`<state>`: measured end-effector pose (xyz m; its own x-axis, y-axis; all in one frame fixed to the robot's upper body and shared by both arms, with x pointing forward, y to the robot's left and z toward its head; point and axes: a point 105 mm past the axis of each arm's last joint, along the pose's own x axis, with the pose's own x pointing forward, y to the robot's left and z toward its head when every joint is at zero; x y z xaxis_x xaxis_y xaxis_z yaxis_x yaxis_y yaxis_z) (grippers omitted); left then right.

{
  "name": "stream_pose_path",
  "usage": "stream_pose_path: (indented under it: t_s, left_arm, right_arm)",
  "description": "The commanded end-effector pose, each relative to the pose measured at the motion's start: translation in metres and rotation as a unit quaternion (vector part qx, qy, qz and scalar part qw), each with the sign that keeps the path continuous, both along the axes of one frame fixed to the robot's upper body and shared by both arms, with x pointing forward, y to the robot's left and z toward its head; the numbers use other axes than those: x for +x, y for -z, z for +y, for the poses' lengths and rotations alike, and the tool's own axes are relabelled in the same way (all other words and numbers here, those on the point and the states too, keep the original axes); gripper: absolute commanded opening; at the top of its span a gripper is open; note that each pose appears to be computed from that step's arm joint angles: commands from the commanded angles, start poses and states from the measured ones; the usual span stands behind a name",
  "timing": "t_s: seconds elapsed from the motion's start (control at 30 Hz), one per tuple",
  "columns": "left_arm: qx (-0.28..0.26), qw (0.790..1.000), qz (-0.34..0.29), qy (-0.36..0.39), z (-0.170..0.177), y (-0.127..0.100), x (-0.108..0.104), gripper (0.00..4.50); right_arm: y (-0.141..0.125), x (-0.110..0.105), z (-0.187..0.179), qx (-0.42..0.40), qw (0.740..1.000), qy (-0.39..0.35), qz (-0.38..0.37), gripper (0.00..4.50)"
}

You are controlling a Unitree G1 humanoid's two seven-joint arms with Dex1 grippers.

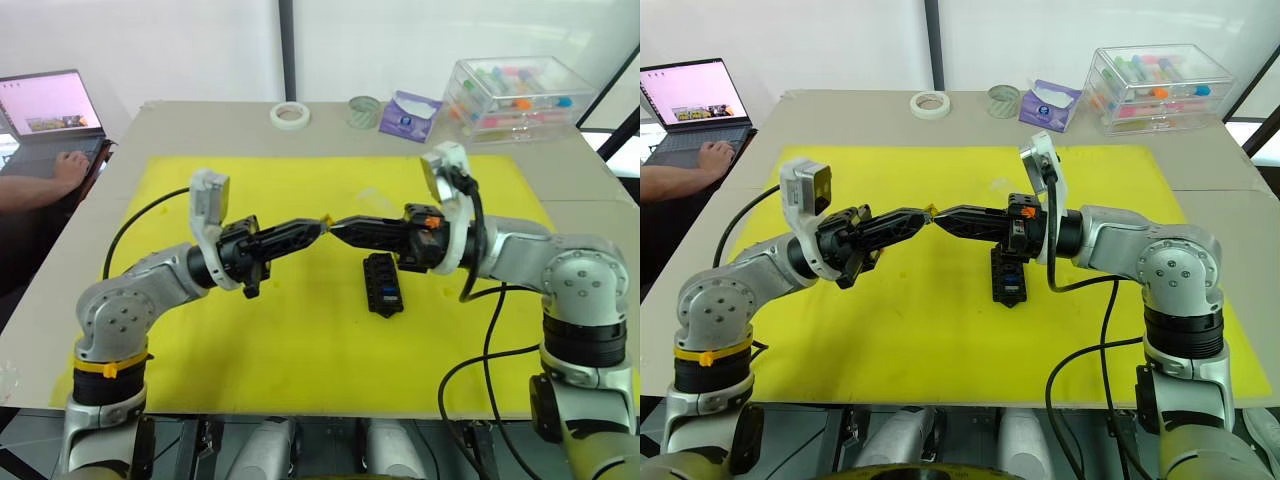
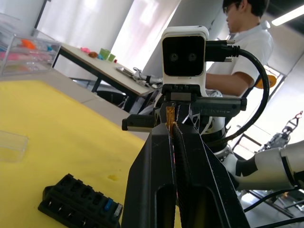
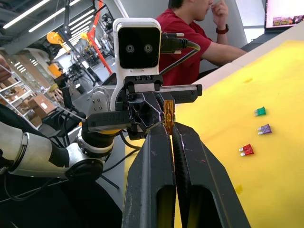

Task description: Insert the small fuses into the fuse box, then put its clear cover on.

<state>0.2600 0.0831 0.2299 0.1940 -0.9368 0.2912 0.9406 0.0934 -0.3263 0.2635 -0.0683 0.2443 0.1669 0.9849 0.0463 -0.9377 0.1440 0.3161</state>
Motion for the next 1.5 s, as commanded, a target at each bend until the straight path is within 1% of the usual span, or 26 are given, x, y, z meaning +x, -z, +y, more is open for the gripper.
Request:
stream_pose_path:
  t_s: [0.03, 0.1, 0.2, 0.3, 0.37, 0.43, 0.47, 0.53, 0.57, 0.67, 0.77, 0.9, 1.0, 1.07, 1.17, 1.23, 1.37, 1.43, 1.5]
  left_arm:
    - [0.027, 1.000, -0.003, 0.015, -0.004, 0.003, -0.008, 0.00]
    - [0.041, 0.999, -0.001, 0.018, -0.003, 0.006, -0.008, 0.00]
    - [0.058, 0.998, 0.008, 0.027, 0.000, 0.008, -0.011, 0.74]
    - [0.073, 0.997, 0.008, 0.032, 0.004, 0.010, -0.013, 1.77]
    - [0.086, 0.996, 0.004, 0.028, 0.009, 0.015, -0.014, 2.53]
    - [0.101, 0.995, -0.011, 0.026, 0.013, 0.021, -0.017, 3.25]
    - [0.102, 0.994, -0.015, 0.025, 0.013, 0.024, -0.017, 3.58]
    - [0.104, 0.994, -0.040, 0.017, 0.010, 0.027, -0.016, 4.39]
    - [0.107, 0.993, -0.057, 0.012, 0.007, 0.028, -0.016, 4.45]
    - [0.115, 0.989, -0.089, 0.004, 0.002, 0.032, -0.014, 4.45]
    - [0.138, 0.983, -0.120, 0.006, -0.002, 0.043, -0.016, 4.45]
    - [0.157, 0.976, -0.149, 0.005, -0.001, 0.052, -0.016, 4.45]
    - [0.175, 0.969, -0.172, 0.013, -0.002, 0.060, -0.019, 4.45]
    - [0.178, 0.966, -0.188, 0.005, -0.003, 0.062, -0.018, 4.45]
    - [0.174, 0.964, -0.202, -0.003, -0.006, 0.064, -0.018, 4.45]
    - [0.182, 0.959, -0.219, -0.006, -0.010, 0.069, -0.016, 4.45]
    - [0.191, 0.950, -0.246, -0.007, -0.019, 0.076, -0.010, 4.45]
    - [0.198, 0.946, -0.257, -0.004, -0.023, 0.080, -0.008, 4.45]
    - [0.193, 0.947, -0.256, -0.009, -0.027, 0.081, -0.006, 4.45]
  right_arm:
    - [-0.011, -0.005, 0.002, 0.016, 1.000, -0.008, -0.019, 0.02]
    - [-0.011, -0.005, 0.000, 0.014, 1.000, -0.009, -0.019, 0.02]
    - [-0.011, -0.006, -0.003, 0.007, 1.000, -0.008, -0.019, 0.00]
    - [-0.011, -0.005, -0.006, 0.001, 1.000, -0.006, -0.020, 0.00]
    - [-0.010, -0.004, -0.010, -0.008, 1.000, 0.000, -0.022, 0.00]
    - [-0.008, -0.003, -0.014, -0.017, 1.000, 0.007, -0.024, 0.00]
    - [-0.007, -0.002, -0.015, -0.022, 0.999, 0.010, -0.026, 0.00]
    - [-0.005, -0.001, -0.017, -0.036, 0.999, 0.016, -0.030, 0.00]
    - [-0.004, -0.001, -0.019, -0.044, 0.998, 0.019, -0.034, 0.00]
    - [-0.004, -0.001, -0.024, -0.060, 0.997, 0.023, -0.046, 0.00]
    - [-0.008, 0.000, -0.037, -0.085, 0.993, 0.038, -0.066, 0.00]
    - [-0.007, 0.002, -0.051, -0.146, 0.983, 0.050, -0.102, 0.00]
    - [-0.002, 0.003, -0.064, -0.213, 0.966, 0.053, -0.134, 0.00]
    - [0.005, 0.004, -0.071, -0.253, 0.954, 0.049, -0.154, 0.00]
    - [0.007, 0.006, -0.075, -0.269, 0.947, 0.048, -0.167, 0.00]
    - [0.015, 0.008, -0.079, -0.315, 0.929, 0.038, -0.192, 0.00]
    - [0.026, 0.014, -0.086, -0.371, 0.901, 0.027, -0.224, 0.00]
    - [0.027, 0.016, -0.087, -0.382, 0.894, 0.025, -0.231, 0.00]
    - [0.028, 0.019, -0.088, -0.390, 0.886, 0.024, -0.248, 0.00]
